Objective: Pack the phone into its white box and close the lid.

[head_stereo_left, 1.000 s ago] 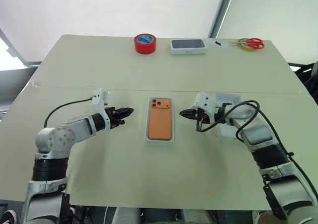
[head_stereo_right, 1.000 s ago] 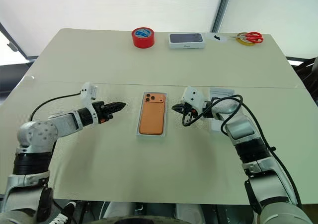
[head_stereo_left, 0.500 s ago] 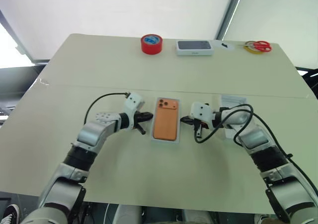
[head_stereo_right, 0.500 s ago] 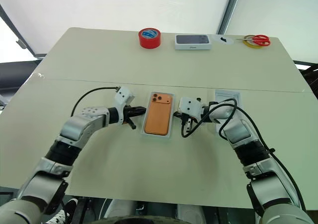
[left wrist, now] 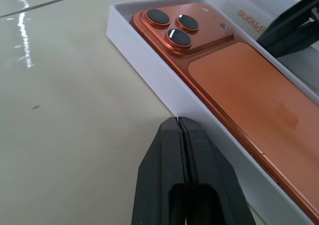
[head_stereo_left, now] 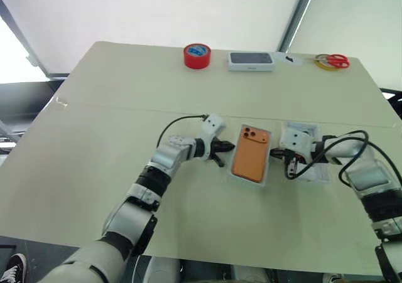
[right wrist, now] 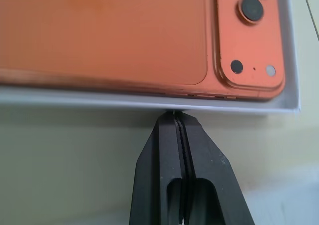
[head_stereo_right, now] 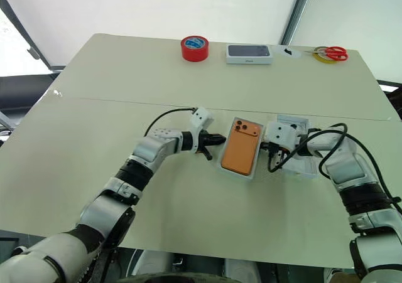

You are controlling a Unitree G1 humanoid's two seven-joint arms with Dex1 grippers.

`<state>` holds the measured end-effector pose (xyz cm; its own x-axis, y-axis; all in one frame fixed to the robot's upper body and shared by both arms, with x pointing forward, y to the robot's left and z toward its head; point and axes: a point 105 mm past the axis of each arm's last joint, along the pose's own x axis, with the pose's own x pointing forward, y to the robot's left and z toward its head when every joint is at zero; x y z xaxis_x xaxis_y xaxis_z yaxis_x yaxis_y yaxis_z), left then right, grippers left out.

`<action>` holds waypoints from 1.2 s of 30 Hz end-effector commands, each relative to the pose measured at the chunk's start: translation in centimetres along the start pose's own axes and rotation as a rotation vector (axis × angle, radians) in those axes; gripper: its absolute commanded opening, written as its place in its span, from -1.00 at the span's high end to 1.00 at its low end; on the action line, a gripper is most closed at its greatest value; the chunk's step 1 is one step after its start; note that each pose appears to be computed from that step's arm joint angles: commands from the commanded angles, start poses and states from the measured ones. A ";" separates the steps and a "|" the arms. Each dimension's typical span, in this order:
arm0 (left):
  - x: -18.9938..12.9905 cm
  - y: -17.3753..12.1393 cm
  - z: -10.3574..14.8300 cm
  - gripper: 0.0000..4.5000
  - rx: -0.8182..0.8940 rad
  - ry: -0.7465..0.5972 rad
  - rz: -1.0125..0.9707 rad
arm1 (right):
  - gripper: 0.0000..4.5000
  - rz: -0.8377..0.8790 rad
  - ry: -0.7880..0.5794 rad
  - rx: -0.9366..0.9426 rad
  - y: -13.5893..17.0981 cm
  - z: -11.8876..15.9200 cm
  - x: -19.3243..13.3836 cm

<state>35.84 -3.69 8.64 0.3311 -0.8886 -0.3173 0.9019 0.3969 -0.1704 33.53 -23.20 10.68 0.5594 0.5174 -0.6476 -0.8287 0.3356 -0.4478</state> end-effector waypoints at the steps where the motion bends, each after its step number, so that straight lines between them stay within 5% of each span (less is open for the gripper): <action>1: 2.1 -3.3 0.4 0.98 0.013 0.000 -0.137 | 1.00 -0.028 -0.023 -0.032 -0.5 0.3 -0.5; 8: 1.6 -4.5 -0.5 0.98 0.014 0.021 -0.204 | 1.00 -0.033 -0.001 -0.020 -0.3 -0.7 -0.8; 21: 0.8 -1.0 0.3 0.98 0.013 -0.031 -0.021 | 1.00 0.016 0.008 -0.029 0.6 -0.7 -0.9; 36: -0.2 -1.2 -0.2 0.98 0.017 -0.047 -0.022 | 1.00 -0.015 0.029 -0.050 0.0 -1.0 -1.4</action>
<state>34.80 -3.88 8.32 0.3269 -0.9041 -0.2753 0.9069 0.3820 -0.1777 32.74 -24.21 10.49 0.5671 0.5062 -0.6497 -0.8229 0.3141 -0.4735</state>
